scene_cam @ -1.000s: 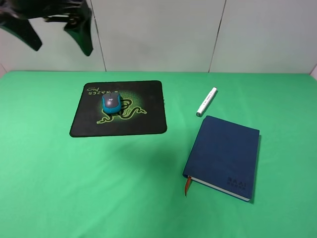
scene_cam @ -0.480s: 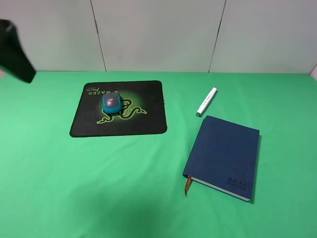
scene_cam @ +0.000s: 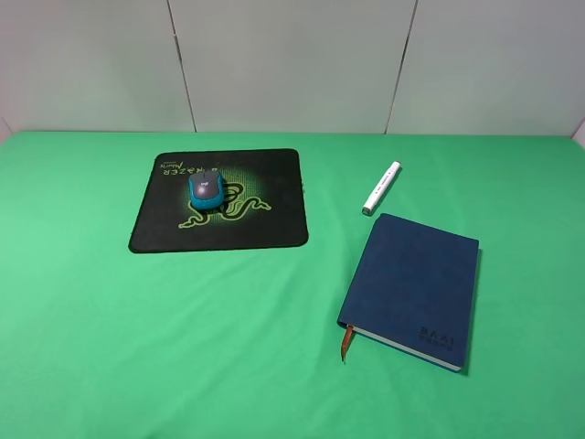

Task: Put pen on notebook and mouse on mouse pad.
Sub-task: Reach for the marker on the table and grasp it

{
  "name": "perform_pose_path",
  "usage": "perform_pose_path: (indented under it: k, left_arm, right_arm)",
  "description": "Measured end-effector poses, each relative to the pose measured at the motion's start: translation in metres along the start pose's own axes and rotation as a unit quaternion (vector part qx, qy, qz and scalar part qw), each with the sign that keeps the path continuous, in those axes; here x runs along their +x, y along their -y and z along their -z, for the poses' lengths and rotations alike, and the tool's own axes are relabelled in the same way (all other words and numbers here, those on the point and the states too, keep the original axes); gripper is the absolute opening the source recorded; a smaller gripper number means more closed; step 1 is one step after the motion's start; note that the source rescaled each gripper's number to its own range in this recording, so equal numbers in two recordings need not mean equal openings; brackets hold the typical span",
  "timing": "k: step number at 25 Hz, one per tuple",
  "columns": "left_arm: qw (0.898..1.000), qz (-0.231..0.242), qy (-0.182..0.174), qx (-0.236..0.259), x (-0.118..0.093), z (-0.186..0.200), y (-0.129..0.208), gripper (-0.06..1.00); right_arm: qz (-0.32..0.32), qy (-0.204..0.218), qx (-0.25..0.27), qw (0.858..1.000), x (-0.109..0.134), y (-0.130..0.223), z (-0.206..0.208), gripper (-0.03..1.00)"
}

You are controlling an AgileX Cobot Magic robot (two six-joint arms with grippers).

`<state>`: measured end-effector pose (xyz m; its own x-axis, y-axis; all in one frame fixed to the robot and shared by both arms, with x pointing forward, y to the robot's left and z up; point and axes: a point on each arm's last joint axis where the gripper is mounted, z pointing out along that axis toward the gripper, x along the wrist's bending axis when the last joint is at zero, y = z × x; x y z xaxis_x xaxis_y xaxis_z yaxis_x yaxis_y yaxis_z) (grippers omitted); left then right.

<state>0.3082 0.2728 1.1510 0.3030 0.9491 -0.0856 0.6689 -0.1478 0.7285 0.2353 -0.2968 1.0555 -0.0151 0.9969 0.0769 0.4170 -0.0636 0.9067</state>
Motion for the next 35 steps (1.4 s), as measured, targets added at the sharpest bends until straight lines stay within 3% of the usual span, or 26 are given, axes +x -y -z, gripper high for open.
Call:
perform_pose_path:
  k: [5, 10, 19, 29, 35]
  left_arm:
    - [0.998, -0.047, 0.015, -0.031, 0.002, 0.013, 0.028, 1.00]
    - [0.997, -0.050, -0.033, -0.043, 0.009, 0.009, 0.062, 1.00]
    - [0.991, 0.003, -0.102, -0.087, 0.015, -0.018, 0.111, 1.00]
    - [0.983, 0.009, -0.118, -0.141, 0.009, -0.009, 0.125, 1.00]
    - [0.983, 0.008, -0.117, -0.142, 0.009, -0.009, 0.125, 1.00]
  right_arm:
    - [0.000, 0.000, 0.000, 1.000, 0.000, 0.000, 0.000, 1.00]
    - [0.000, 0.000, 0.001, 1.000, 0.000, 0.000, 0.000, 1.00]
    - [0.000, 0.000, 0.001, 1.000, 0.000, 0.000, 0.000, 1.00]
    - [0.000, 0.000, 0.001, 1.000, 0.000, 0.000, 0.000, 1.00]
    - [0.000, 0.000, 0.001, 1.000, 0.000, 0.000, 0.000, 1.00]
